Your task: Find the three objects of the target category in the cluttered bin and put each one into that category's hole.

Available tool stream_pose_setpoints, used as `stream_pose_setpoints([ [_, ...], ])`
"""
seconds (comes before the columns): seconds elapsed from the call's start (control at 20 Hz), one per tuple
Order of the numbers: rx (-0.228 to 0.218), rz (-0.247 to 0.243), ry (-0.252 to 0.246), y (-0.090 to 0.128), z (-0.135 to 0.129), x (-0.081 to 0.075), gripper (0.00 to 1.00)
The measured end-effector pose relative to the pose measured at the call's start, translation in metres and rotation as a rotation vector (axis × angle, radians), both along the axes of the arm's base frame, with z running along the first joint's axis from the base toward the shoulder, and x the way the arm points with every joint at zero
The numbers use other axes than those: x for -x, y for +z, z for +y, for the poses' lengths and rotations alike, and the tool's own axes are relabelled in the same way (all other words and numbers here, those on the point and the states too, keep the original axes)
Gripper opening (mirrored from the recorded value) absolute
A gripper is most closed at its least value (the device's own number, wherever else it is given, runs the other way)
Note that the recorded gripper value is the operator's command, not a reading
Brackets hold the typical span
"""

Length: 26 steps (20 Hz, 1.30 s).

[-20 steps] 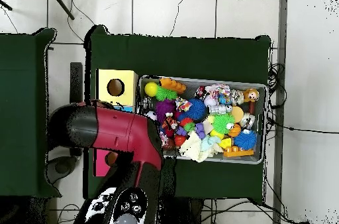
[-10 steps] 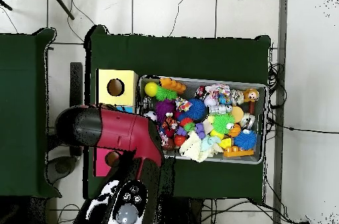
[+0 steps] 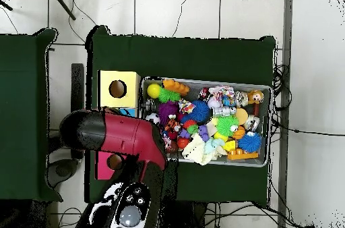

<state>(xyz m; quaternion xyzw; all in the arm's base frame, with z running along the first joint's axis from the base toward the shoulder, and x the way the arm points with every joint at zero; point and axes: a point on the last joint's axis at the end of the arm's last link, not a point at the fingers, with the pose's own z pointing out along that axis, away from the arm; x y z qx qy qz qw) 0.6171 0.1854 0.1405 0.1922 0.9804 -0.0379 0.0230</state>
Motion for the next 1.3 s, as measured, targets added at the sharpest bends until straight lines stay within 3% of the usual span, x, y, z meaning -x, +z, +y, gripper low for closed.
stream_pose_setpoints([
  [0.8,-0.004,0.012,0.003,-0.005,0.003,0.003,0.0],
  [1.3,0.001,0.036,0.012,-0.019,0.008,0.01,0.0],
])
